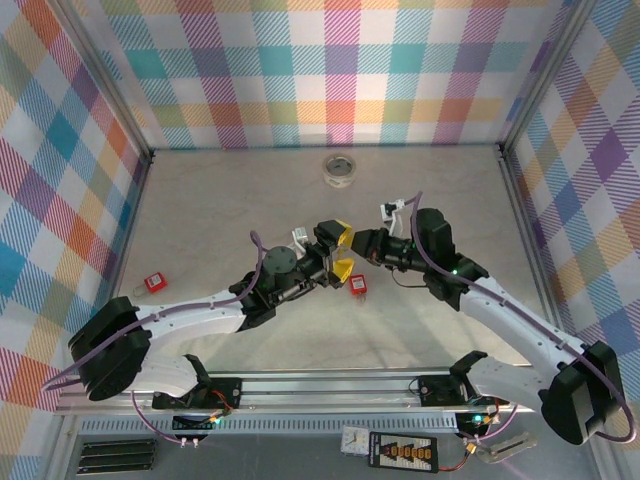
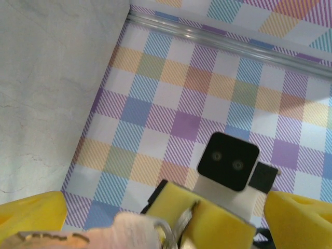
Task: Unlock with the key
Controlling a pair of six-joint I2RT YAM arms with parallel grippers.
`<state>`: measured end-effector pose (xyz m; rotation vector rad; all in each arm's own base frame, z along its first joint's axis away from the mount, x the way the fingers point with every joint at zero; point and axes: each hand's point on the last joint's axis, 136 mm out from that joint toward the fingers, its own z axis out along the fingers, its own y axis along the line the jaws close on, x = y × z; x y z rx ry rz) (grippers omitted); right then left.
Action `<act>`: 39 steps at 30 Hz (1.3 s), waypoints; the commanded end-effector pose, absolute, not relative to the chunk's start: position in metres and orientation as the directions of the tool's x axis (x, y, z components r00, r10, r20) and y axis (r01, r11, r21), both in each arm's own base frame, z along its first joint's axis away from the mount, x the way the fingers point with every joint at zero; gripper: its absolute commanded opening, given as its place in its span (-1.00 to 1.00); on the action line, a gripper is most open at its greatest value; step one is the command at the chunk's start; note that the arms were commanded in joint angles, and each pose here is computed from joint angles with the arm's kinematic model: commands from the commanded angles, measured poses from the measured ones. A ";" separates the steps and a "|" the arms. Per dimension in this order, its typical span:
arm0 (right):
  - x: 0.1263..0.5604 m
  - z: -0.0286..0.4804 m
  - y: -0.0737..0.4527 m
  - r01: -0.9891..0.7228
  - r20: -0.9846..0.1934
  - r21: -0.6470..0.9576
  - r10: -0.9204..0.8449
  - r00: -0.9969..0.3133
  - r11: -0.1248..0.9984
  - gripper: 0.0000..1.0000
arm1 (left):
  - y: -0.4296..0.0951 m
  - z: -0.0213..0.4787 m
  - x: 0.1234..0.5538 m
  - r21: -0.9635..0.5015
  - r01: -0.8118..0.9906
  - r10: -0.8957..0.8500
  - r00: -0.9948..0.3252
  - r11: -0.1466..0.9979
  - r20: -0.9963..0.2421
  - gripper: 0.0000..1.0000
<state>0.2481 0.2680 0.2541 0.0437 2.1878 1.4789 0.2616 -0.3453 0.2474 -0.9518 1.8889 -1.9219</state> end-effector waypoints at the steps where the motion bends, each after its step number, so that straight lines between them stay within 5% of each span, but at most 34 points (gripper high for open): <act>1: 0.243 0.266 0.267 -0.281 -0.410 0.881 0.317 -0.855 0.379 -1.00 | -0.341 0.258 0.267 -0.957 -0.227 -0.625 -0.725 -0.179 0.289 0.91; 17: 0.230 0.246 0.260 -0.279 -0.408 0.877 0.303 -0.861 0.390 -1.00 | -0.333 0.244 0.273 -0.964 -0.228 -0.659 -0.706 -0.138 0.261 0.27; 39: 0.222 0.234 0.263 -0.342 -0.457 0.844 0.220 -0.862 0.413 -1.00 | -0.318 0.224 0.280 -0.969 -0.240 -0.693 -0.688 -0.065 0.217 -1.00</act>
